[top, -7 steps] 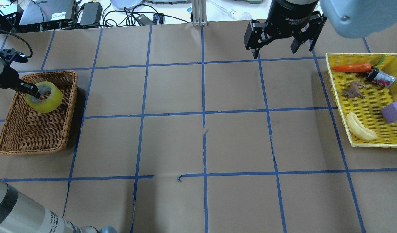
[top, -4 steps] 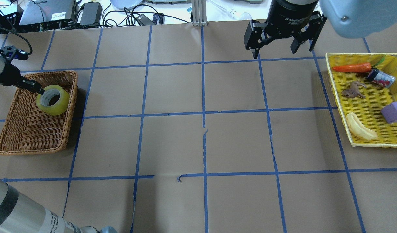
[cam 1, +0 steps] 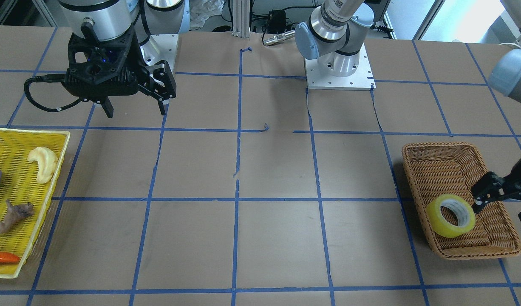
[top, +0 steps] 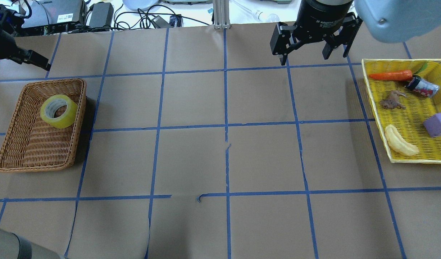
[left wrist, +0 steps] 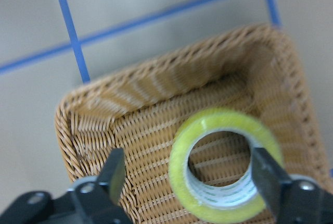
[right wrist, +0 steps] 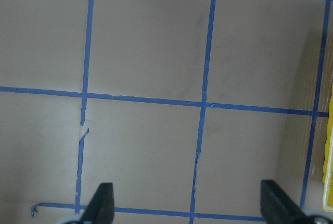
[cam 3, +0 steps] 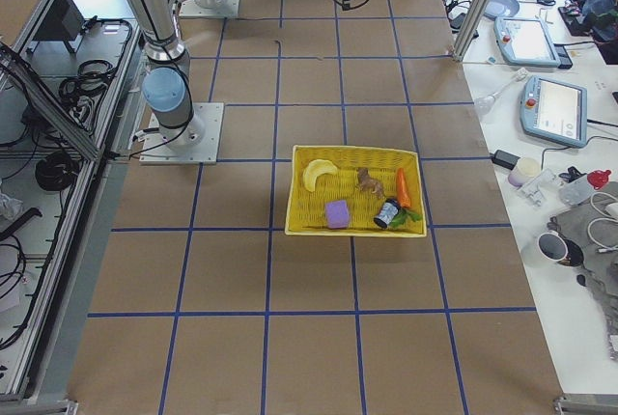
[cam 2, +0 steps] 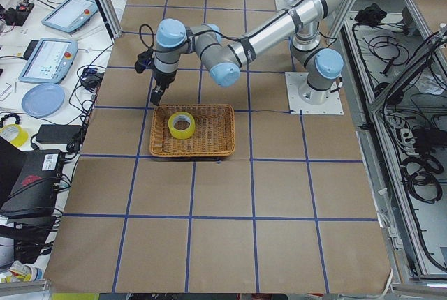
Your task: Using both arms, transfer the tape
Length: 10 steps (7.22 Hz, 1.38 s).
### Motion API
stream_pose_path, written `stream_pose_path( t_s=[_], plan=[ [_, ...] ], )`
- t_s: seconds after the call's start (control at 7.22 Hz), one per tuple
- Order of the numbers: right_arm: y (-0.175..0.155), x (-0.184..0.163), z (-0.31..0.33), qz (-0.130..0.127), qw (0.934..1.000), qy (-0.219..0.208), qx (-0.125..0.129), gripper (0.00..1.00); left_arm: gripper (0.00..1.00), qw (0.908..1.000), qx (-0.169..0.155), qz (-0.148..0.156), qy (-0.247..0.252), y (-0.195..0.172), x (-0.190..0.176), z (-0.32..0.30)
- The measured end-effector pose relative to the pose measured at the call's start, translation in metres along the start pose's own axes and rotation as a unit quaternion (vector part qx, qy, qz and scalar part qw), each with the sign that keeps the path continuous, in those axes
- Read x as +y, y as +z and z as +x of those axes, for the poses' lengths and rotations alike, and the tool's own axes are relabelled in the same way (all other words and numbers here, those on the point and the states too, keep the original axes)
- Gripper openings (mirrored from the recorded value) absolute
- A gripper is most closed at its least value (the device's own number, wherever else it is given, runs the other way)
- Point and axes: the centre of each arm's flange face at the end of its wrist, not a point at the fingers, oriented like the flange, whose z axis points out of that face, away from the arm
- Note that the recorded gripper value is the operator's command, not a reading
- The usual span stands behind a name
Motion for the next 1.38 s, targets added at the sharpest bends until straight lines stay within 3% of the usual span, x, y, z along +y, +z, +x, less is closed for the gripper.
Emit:
stream_pose_path(
  t_s=[0.28, 0.55, 0.83, 1.38],
  plan=[
    [0.001, 0.0, 0.0, -0.002, 1.0, 0.0, 0.0, 1.0, 1.0, 0.9981, 0.027, -0.008, -0.054, -0.062, -0.036, 0.129],
    [0.001, 0.0, 0.0, -0.001, 1.0, 0.0, 0.0, 1.0, 1.0, 0.9969, 0.028, -0.045, -0.058, -0.102, -0.027, 0.208],
    [0.002, 0.0, -0.001, -0.002, 1.0, -0.001, 0.0, 1.0, 1.0, 0.996, 0.03, -0.064, -0.055, -0.124, -0.011, 0.23],
    [0.002, -0.001, 0.0, 0.002, 1.0, 0.0, 0.0, 1.0, 1.0, 0.9953, 0.033, -0.072, -0.055, -0.124, -0.003, 0.236]
  ],
)
